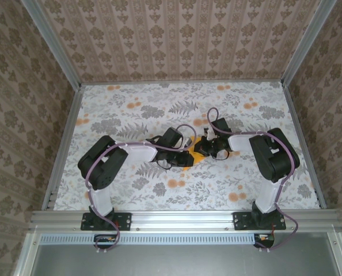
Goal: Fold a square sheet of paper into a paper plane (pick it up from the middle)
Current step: Fourth fold the wing at the center of the table.
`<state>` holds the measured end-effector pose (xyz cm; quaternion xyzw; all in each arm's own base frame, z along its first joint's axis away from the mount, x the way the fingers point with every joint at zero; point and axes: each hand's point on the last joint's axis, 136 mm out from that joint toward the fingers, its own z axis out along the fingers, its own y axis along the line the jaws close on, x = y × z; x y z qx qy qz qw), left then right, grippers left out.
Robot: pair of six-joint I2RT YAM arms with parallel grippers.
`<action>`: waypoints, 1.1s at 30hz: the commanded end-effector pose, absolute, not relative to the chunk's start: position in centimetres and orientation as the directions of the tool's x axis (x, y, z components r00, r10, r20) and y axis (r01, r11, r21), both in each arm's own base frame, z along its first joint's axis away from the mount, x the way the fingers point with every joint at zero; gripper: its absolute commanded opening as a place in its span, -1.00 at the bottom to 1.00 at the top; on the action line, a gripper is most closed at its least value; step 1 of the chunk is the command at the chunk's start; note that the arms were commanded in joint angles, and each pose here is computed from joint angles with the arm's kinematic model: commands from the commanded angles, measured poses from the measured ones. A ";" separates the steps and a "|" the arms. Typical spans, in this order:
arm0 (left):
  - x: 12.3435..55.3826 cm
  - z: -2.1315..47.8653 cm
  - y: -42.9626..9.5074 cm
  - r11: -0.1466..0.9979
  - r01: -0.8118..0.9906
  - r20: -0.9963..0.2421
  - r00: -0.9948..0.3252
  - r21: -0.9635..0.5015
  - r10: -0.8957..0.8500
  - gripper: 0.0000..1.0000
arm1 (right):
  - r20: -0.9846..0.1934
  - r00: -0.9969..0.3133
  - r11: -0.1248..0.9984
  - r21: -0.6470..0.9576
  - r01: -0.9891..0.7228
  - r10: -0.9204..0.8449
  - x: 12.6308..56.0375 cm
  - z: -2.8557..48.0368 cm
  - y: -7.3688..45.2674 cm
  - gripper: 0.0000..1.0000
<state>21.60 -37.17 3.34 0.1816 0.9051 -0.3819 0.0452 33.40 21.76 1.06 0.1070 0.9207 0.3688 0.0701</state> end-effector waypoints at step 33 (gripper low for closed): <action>16.2 -0.2 -31.0 0.743 0.315 -0.098 -0.942 -0.590 0.322 -0.98 | 0.075 -0.958 0.821 0.501 0.275 0.275 30.0 -4.5 18.5 -0.85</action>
